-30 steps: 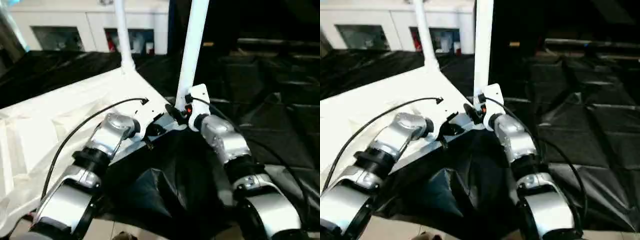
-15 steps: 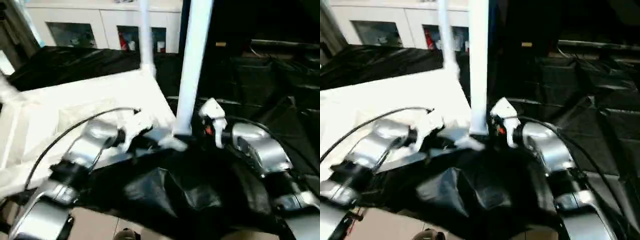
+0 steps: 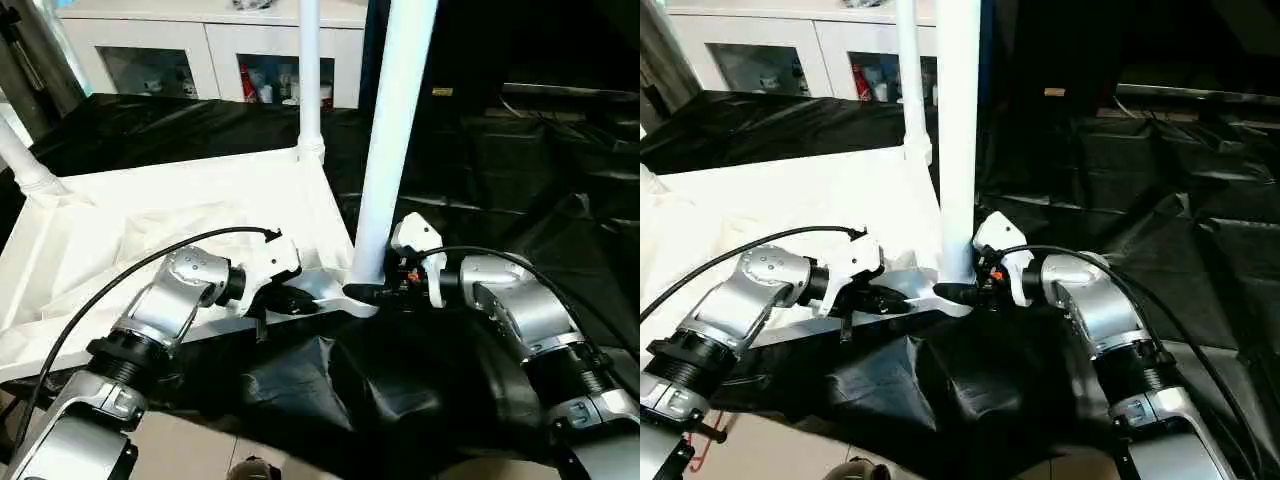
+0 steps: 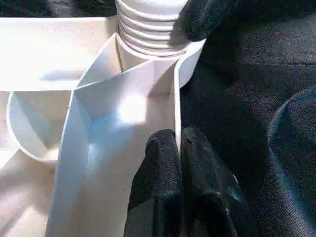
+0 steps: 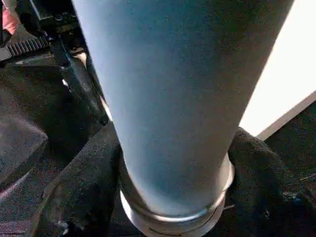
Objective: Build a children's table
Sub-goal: Insert table leg to table base, then rotate leg to tighten
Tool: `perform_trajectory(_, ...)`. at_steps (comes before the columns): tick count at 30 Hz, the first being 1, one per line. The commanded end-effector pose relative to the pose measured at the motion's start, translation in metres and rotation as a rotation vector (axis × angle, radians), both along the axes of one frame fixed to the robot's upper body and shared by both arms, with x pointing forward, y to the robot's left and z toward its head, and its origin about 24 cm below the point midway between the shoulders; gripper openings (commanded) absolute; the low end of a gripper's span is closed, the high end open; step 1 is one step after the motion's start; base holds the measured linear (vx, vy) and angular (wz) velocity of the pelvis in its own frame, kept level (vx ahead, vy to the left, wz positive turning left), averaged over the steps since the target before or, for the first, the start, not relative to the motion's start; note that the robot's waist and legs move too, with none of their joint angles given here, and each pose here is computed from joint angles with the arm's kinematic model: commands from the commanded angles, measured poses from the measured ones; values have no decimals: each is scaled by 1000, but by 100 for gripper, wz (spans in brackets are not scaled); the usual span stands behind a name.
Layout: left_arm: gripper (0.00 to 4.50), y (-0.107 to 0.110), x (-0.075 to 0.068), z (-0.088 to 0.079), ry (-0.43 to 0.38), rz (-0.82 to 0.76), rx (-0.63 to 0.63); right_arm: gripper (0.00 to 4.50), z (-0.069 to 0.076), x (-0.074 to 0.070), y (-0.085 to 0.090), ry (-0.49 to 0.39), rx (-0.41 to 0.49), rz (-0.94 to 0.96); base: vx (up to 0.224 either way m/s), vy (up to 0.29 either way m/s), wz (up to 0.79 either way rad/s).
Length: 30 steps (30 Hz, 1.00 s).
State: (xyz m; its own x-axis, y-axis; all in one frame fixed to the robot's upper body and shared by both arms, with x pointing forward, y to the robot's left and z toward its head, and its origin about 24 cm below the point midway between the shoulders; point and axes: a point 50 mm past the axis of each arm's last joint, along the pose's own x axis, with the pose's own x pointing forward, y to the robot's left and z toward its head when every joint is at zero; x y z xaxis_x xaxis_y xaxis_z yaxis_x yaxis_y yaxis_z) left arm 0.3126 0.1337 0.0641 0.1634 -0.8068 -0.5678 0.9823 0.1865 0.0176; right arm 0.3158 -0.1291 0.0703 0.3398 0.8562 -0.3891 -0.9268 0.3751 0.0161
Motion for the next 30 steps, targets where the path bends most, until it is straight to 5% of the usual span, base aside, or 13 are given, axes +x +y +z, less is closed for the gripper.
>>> perform_trajectory(1, 0, -11, 0, 11, -34, -54, -52, 273, -10, -4, 4, 26, -8, -7, 0, 0, 0)
perform_trajectory(7, 0, -17, 18, 9, -46, 156, -66, 272, -29, 9, 13, 77, 69, -327, 0, 0, 0)
perform_trajectory(13, 0, -43, 43, 15, -78, 407, -109, 272, -49, 20, 40, 161, 127, -646, 0, 0, 0)
perform_trajectory(18, 0, -61, 42, 17, -87, 385, -131, 272, -47, 22, 63, 133, 126, -633, 0, 0, 0)
perform_trajectory(22, 0, -63, 40, 15, -97, 345, -126, 344, -44, 24, 66, 126, 135, -625, 0, 0, 0)
perform_trajectory(25, 0, -61, 38, 14, -89, 329, -127, 383, -41, 25, 62, 100, 116, -612, 0, 0, 0)
perform_trajectory(30, 0, -50, 30, 13, -85, 240, -137, 383, -25, 24, 42, -4, 88, -402, 0, 0, 0)
